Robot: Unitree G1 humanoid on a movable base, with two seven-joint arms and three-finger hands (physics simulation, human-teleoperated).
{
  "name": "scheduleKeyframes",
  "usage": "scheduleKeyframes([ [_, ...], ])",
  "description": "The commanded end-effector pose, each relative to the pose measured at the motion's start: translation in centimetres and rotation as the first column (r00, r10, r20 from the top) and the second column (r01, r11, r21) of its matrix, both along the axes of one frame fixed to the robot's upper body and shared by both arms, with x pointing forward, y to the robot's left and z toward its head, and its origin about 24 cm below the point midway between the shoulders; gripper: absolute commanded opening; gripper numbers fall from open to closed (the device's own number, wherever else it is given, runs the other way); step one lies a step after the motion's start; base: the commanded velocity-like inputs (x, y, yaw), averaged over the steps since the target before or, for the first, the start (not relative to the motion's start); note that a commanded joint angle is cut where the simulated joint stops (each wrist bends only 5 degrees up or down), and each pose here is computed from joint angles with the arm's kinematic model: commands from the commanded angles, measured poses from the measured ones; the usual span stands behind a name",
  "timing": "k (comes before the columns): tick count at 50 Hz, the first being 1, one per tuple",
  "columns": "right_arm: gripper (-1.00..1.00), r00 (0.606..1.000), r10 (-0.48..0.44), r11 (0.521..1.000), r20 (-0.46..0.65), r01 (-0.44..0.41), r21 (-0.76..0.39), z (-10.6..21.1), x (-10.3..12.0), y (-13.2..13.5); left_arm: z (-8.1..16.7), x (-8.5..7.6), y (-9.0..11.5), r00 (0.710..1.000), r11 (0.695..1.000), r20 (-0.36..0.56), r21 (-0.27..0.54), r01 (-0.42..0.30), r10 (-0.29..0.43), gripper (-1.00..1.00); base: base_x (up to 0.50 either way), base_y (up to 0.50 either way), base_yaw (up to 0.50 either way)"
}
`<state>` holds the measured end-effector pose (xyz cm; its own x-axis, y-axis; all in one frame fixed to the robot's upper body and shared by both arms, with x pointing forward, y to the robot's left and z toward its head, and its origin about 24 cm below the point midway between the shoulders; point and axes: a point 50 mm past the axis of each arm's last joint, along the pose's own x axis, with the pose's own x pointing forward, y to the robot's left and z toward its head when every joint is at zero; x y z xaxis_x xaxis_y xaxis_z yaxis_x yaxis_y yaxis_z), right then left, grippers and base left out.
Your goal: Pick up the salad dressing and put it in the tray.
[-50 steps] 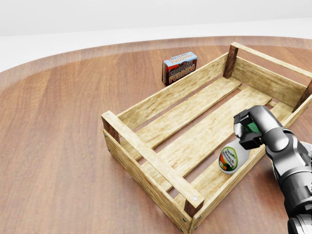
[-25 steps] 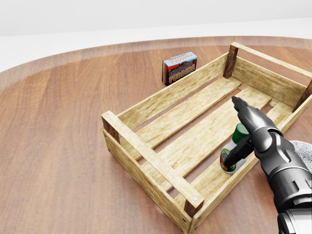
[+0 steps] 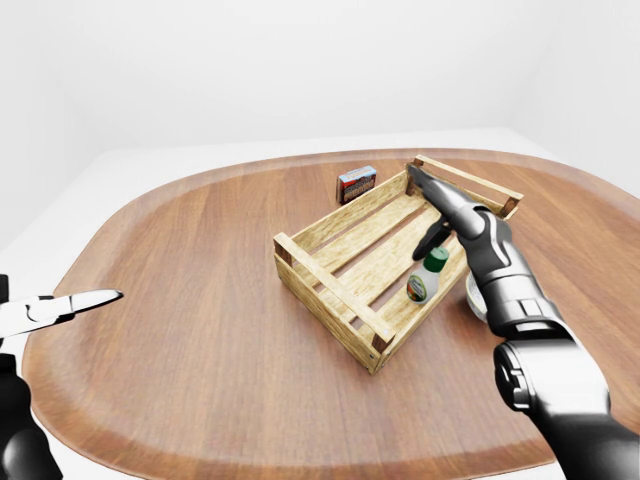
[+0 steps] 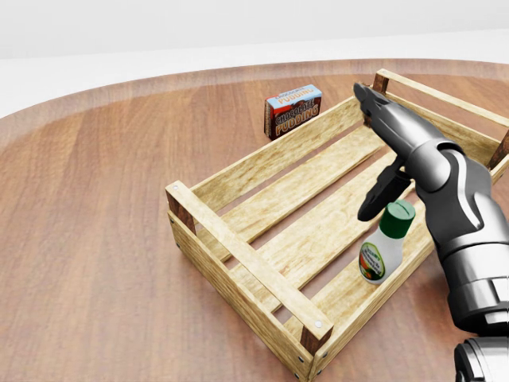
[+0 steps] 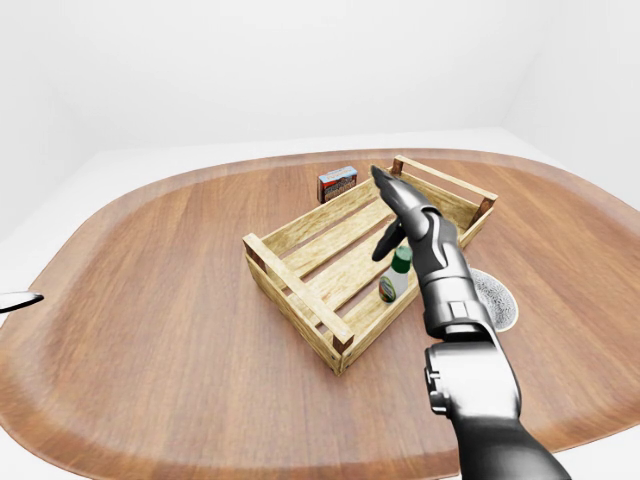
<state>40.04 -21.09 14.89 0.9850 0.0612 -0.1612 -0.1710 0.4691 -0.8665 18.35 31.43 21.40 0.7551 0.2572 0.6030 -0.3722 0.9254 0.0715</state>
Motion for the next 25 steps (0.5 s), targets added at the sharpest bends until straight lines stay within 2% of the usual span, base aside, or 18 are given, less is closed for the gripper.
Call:
scheduleKeyframes([
  [1, 1.00, 0.960, 0.209, 0.971, 0.186, -0.182, -0.153, 12.0, -2.9, 3.7, 0.0, 0.0, -0.1, 1.000, 1.000, -0.001, 0.000, 0.003, -0.003, 1.00, 0.00, 0.00, 0.00],
  [3, 1.00, 0.950, 0.222, 0.965, 0.218, -0.183, -0.186, 13.6, -3.4, 3.9, 0.0, 0.0, -0.1, 1.000, 1.000, -0.001, 0.001, 0.003, -0.003, 1.00, 0.00, 0.00, 0.00],
  [8, 1.00, 0.932, 0.186, 0.963, 0.311, -0.110, -0.246, 16.7, -4.4, 3.1, 0.2, -0.1, -0.1, 1.000, 1.000, 0.008, 0.003, 0.003, -0.003, 1.00, 0.00, 0.00, 0.00],
  [10, 1.00, 0.910, 0.172, 0.963, 0.377, -0.074, -0.259, 18.7, -5.2, 2.5, 0.1, -0.1, -0.2, 1.000, 1.000, 0.008, 0.004, 0.004, -0.004, 1.00, 0.00, 0.00, 0.00],
  [13, 1.00, 0.890, 0.167, 0.964, 0.425, -0.058, -0.259, 20.2, -6.0, 2.1, 0.1, 0.0, -0.3, 1.000, 1.000, 0.005, 0.003, 0.007, -0.007, 1.00, 0.00, 0.00, 0.00],
  [25, 1.00, 0.914, 0.161, 0.963, 0.373, -0.062, -0.264, 18.2, -5.5, 2.0, -0.1, 0.1, -0.4, 1.000, 1.000, 0.000, 0.003, 0.012, -0.012, 1.00, 0.00, 0.00, 0.00],
])
